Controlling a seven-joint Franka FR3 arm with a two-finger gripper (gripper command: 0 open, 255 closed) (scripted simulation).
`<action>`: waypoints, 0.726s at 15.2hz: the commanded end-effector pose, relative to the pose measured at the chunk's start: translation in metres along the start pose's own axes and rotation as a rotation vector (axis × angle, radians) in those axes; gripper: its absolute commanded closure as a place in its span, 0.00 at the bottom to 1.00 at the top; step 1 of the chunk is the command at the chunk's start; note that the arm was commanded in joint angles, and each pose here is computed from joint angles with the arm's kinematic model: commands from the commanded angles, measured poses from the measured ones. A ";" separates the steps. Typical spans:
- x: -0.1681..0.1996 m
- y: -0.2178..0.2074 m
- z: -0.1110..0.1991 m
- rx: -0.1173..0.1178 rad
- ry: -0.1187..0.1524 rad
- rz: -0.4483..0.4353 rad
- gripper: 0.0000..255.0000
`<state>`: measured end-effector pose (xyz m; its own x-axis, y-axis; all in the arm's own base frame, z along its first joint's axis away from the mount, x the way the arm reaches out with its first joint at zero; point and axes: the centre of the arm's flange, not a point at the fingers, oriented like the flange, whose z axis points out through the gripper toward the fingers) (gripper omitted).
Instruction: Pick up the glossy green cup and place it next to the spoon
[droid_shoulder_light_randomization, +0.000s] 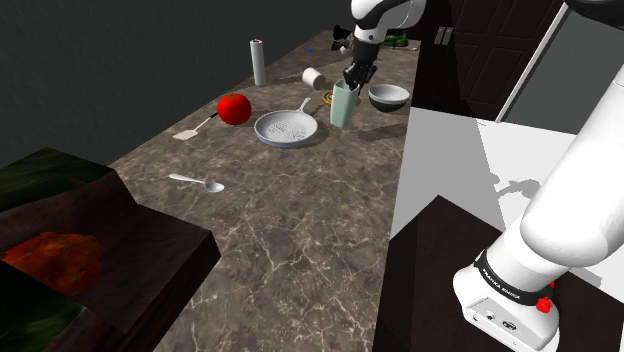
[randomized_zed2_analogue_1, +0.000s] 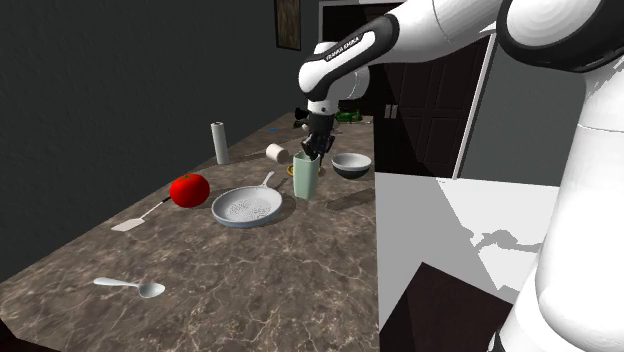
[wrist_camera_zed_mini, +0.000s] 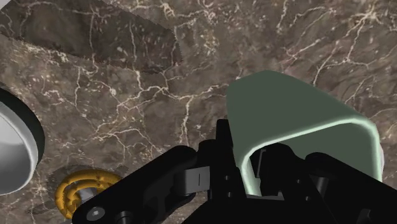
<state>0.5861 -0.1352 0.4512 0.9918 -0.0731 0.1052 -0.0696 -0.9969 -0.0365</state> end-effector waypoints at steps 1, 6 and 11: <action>0.000 -0.001 -0.011 0.000 0.000 0.000 1.00; 0.003 -0.002 -0.037 0.000 0.000 0.000 1.00; 0.006 -0.003 -0.064 0.000 0.000 0.000 1.00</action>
<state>0.5853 -0.1351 0.5092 0.9918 -0.0730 0.1052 -0.0695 -0.9969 -0.0361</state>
